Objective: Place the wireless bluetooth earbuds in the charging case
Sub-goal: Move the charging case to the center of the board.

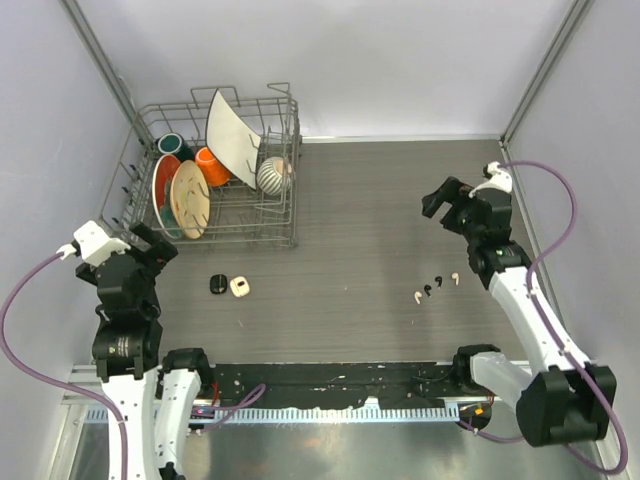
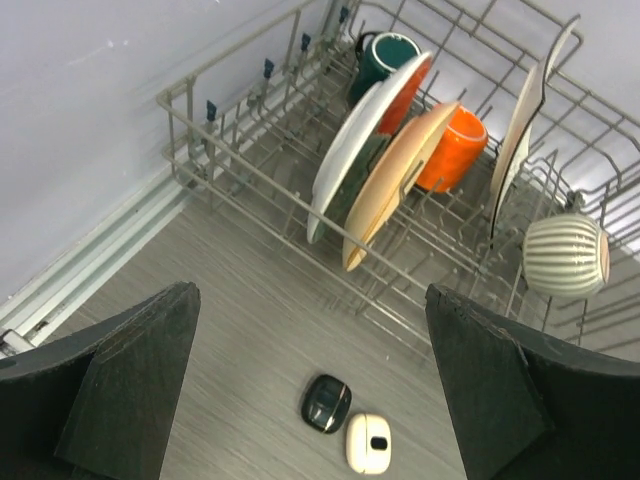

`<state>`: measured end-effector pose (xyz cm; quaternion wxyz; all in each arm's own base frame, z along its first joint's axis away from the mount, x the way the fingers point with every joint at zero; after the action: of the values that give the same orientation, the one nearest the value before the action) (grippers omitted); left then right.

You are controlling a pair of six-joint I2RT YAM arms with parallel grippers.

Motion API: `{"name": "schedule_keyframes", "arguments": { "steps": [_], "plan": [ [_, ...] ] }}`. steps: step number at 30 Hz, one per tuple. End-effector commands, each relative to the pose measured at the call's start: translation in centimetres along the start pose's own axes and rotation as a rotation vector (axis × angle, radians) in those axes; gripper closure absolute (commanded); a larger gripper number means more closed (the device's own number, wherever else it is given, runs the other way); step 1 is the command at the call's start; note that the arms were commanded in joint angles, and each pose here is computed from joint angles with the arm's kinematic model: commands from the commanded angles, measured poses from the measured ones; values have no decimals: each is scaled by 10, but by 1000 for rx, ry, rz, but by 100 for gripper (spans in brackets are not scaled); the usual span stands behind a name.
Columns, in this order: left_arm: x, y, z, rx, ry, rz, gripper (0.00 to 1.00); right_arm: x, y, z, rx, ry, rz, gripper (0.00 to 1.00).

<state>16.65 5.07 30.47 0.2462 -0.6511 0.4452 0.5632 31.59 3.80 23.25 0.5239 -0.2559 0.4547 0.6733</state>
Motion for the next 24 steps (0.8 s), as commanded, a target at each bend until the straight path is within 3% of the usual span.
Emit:
{"name": "schedule_keyframes", "arguments": {
  "steps": [1,6,13,19,24],
  "plan": [
    [-5,21,-7,99,-4,42,0,36,31,-3,15,-191,186,0],
    [-4,45,-16,228,39,74,0,23,68,25,-168,-125,183,1],
    [16,45,-24,319,-54,191,0,30,99,47,-213,77,302,4],
    [25,47,-28,402,-32,105,0,62,115,64,-188,216,330,5],
    [37,36,-16,301,17,93,0,78,120,74,-215,277,332,5]
  ]
}}
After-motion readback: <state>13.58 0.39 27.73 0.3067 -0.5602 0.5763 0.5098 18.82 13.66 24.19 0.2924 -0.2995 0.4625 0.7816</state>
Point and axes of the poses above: each gripper's point midway between its finger pads, its own y axis back along the fingers, its own z axis along the line the jaws close on, x = y × z, the point moved 5 cm from there along y, back along the fingers, and after that the axes turned 4 degrees about -y, right-handed, at the moved point
